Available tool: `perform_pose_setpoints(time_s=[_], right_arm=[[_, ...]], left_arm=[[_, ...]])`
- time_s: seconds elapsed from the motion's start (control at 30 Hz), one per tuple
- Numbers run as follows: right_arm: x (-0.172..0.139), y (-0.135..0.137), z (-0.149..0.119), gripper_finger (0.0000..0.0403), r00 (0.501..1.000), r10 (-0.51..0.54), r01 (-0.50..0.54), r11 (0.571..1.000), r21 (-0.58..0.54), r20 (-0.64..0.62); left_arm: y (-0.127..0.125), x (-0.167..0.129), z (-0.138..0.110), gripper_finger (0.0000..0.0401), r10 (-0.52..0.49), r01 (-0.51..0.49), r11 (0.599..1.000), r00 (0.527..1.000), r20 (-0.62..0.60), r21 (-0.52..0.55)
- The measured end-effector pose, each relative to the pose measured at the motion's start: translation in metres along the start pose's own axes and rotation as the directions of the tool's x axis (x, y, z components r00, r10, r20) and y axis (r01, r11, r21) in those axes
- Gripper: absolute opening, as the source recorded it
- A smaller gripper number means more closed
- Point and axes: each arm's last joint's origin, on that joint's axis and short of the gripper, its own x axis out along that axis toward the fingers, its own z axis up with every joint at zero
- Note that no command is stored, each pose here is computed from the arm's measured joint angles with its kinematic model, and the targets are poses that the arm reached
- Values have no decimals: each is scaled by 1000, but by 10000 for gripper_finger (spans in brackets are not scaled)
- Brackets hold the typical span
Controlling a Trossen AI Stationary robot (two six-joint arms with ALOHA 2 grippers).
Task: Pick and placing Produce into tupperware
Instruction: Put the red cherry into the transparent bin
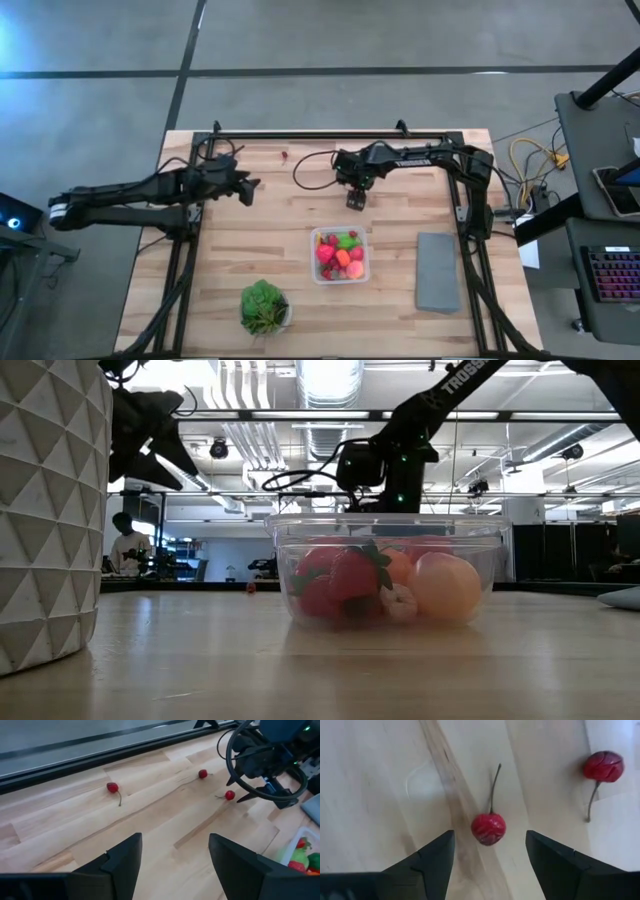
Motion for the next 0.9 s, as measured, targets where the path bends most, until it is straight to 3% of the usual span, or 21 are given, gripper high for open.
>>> perform_pose_setpoints(time_s=[0.47,0.9], right_arm=[[16,3,-4,221,997,-2,-1,999,37,78],[18,3,-7,118,998,4,-6,999,35,70]], left_arm=[[-1,6,-2,217,16,-16,1000,1000,-24,12],[-1,4,-1,217,12,-11,1000,1000,-19,10]])
